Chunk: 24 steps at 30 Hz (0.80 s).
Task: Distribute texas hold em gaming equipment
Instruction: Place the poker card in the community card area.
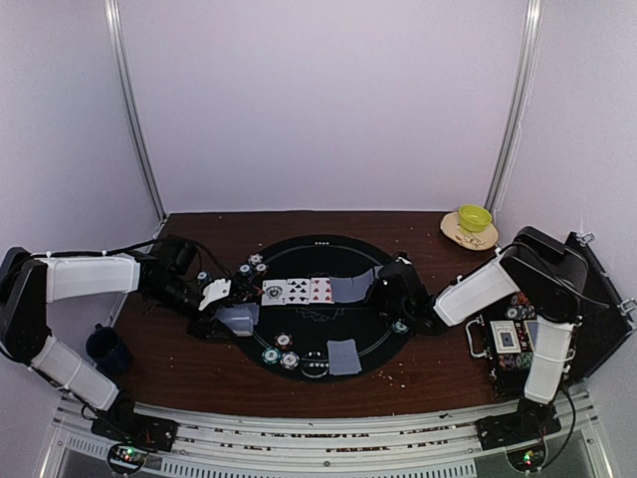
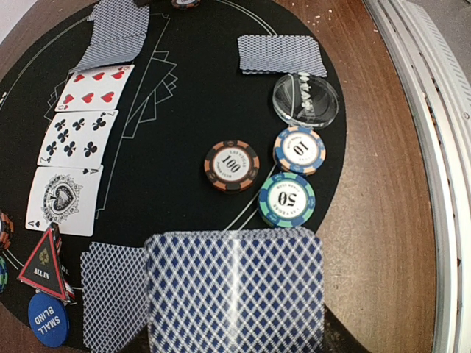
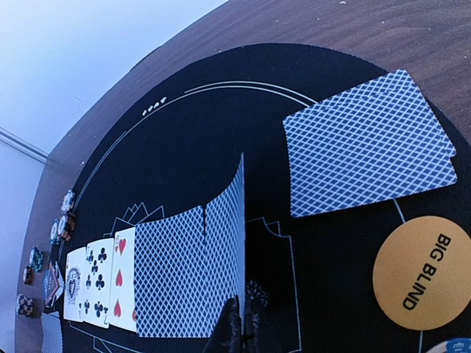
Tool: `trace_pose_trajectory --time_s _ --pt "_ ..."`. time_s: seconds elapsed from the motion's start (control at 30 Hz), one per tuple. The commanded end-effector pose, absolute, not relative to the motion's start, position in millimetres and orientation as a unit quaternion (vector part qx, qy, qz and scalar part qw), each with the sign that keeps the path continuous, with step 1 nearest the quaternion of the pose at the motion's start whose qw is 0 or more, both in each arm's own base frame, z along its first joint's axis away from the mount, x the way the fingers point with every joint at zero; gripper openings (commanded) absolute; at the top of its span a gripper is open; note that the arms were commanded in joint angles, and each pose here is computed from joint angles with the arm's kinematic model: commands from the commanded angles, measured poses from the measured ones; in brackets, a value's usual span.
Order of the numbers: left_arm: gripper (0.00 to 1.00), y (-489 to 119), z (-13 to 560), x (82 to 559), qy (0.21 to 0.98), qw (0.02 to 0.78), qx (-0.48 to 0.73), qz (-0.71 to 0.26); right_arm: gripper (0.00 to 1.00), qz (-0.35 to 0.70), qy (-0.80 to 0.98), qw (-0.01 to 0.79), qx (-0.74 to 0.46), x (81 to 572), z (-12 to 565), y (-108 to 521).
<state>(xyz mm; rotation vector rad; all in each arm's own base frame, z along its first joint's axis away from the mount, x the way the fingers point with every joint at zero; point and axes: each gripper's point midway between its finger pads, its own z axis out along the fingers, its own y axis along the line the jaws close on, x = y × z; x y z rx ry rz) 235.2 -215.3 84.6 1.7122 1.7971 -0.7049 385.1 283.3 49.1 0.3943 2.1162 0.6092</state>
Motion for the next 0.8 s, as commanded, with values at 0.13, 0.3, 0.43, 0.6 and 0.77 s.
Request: trace_pose_trajectory --time_s 0.13,0.3,0.43,0.6,0.77 --pt "0.54 -221 93 238 0.655 0.296 0.643 -0.264 0.14 0.235 0.857 0.429 0.162 379 36 278" --pt "0.54 -221 93 238 0.655 0.296 0.643 -0.263 0.23 0.233 0.857 0.430 0.159 378 39 279" --pt "0.54 -221 94 238 0.655 0.297 0.643 -0.264 0.30 0.229 0.857 0.433 0.158 377 43 278" --pt "0.54 -221 95 238 0.654 0.298 0.643 -0.264 0.34 0.219 0.856 0.439 0.161 375 48 272" --pt "0.54 -221 95 238 0.655 0.298 0.643 -0.264 0.43 0.207 0.855 0.448 0.162 373 57 266"
